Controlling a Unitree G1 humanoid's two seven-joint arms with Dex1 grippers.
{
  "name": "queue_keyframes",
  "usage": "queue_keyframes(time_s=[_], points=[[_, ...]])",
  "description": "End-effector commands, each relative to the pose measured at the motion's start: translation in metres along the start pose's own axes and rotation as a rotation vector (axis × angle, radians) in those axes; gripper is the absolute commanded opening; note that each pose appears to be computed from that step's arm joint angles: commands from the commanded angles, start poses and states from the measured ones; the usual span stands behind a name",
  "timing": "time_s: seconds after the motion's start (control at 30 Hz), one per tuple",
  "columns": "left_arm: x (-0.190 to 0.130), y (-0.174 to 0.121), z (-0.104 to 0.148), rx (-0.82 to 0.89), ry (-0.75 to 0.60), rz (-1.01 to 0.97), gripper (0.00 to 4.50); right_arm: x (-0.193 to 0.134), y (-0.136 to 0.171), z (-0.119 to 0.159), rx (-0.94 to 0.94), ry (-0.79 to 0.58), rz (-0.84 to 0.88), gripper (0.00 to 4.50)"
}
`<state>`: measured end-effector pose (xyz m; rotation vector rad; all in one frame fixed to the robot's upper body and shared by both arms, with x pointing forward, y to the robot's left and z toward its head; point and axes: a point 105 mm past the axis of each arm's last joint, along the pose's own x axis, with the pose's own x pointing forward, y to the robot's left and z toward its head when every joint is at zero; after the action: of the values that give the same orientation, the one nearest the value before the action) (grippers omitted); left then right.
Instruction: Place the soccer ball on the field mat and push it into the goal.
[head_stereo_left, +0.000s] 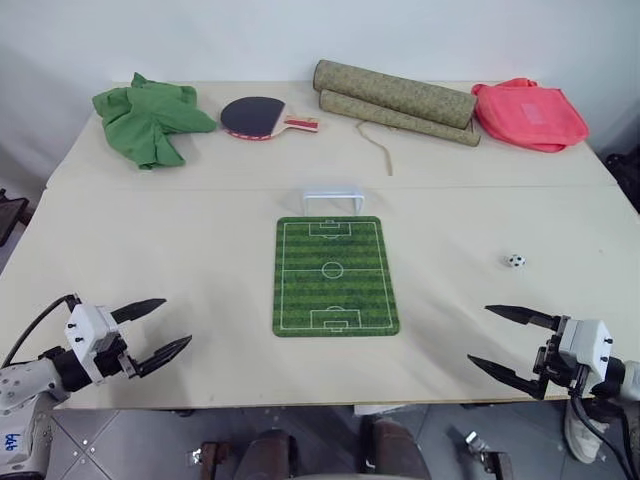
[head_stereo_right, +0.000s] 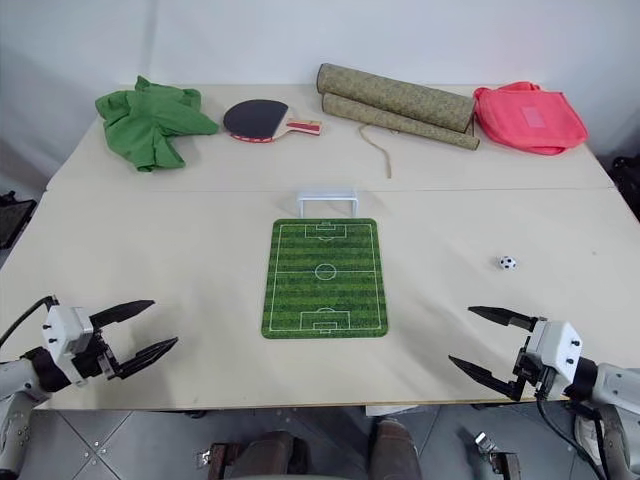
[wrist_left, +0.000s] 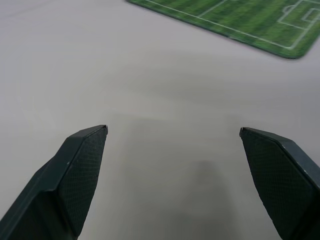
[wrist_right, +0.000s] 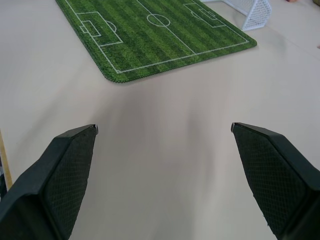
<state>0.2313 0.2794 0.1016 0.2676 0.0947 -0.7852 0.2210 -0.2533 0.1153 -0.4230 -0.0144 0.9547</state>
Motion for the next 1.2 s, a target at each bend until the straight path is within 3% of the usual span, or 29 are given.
queue_keyframes(time_s=[0.03,0.23,0.33,0.4,0.53,1.0,1.2], points=[[-0.001,-0.002,0.017,0.041,-0.038,-0.017,4.5,-0.001,-0.009,0.008,-0.022,-0.022,-0.039,4.48],[0.024,-0.011,0.067,-0.022,-0.204,-0.137,4.5,-0.011,-0.02,0.016,0.038,-0.085,-0.251,4.48],[0.049,-0.026,0.11,-0.061,-0.36,-0.298,4.5,-0.036,-0.038,0.015,0.071,-0.116,-0.556,4.48],[0.059,-0.036,0.12,-0.06,-0.39,-0.379,4.5,-0.052,-0.045,0.009,0.117,-0.115,-0.716,4.48],[0.071,-0.039,0.13,-0.049,-0.411,-0.425,4.5,-0.06,-0.05,-0.005,0.201,-0.074,-0.817,4.48],[0.079,-0.033,0.129,-0.06,-0.404,-0.431,4.5,-0.02,-0.123,-0.008,0.345,0.038,-0.849,4.48],[0.077,-0.039,0.128,-0.089,-0.393,-0.453,4.5,0.003,-0.139,-0.028,0.4,0.115,-0.829,4.48]])
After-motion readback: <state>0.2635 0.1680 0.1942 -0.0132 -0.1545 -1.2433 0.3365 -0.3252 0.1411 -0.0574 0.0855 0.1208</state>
